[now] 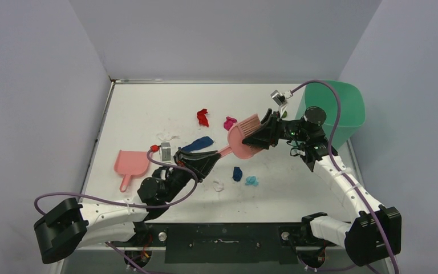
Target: Sweep away the paper scraps from the table
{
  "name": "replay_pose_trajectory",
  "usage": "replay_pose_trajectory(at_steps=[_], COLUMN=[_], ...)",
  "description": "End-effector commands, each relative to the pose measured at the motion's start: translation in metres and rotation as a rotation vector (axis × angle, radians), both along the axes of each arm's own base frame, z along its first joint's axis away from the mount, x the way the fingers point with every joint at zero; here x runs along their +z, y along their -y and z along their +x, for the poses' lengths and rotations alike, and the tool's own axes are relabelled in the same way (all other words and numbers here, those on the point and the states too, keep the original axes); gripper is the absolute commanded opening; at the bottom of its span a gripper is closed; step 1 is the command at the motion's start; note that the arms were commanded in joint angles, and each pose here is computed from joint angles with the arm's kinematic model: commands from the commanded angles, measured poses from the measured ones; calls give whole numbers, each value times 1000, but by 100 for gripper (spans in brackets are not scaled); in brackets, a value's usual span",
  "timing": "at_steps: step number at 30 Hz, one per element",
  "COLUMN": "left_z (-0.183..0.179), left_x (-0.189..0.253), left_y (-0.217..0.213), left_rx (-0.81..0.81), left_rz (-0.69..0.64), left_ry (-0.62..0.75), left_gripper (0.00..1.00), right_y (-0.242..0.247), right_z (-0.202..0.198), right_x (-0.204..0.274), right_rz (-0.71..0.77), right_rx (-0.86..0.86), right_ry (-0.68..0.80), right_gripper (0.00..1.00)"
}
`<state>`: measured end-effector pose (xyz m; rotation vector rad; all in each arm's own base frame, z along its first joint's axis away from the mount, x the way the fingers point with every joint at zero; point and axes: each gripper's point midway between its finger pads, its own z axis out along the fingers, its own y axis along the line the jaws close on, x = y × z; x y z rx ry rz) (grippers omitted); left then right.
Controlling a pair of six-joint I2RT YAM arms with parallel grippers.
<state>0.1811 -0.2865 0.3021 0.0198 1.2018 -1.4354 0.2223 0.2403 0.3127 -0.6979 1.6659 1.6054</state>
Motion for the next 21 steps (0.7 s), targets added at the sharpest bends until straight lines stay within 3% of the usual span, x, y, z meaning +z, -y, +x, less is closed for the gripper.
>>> replay_pose_trajectory(at_steps=[1, 5, 8, 14, 21], left_z=[-3, 2, 10, 13, -8], left_x=[36, 46, 49, 50, 29], left_y=[-15, -46, -88, -196, -313], left_rx=[36, 172, 343, 704, 1091], left_rz=[-56, 43, 164, 298, 238], left_ry=[69, 65, 10, -155, -410], left_gripper=[0, 0, 0, 0, 0], right_y=[3, 12, 11, -26, -110], right_z=[11, 44, 62, 79, 91], right_x=[1, -16, -26, -57, -85], right_rz=[-59, -197, -265, -384, -517], right_rx=[-47, -209, -277, -243, -162], right_ry=[114, 139, 159, 155, 176], right_gripper=[55, 78, 83, 84, 81])
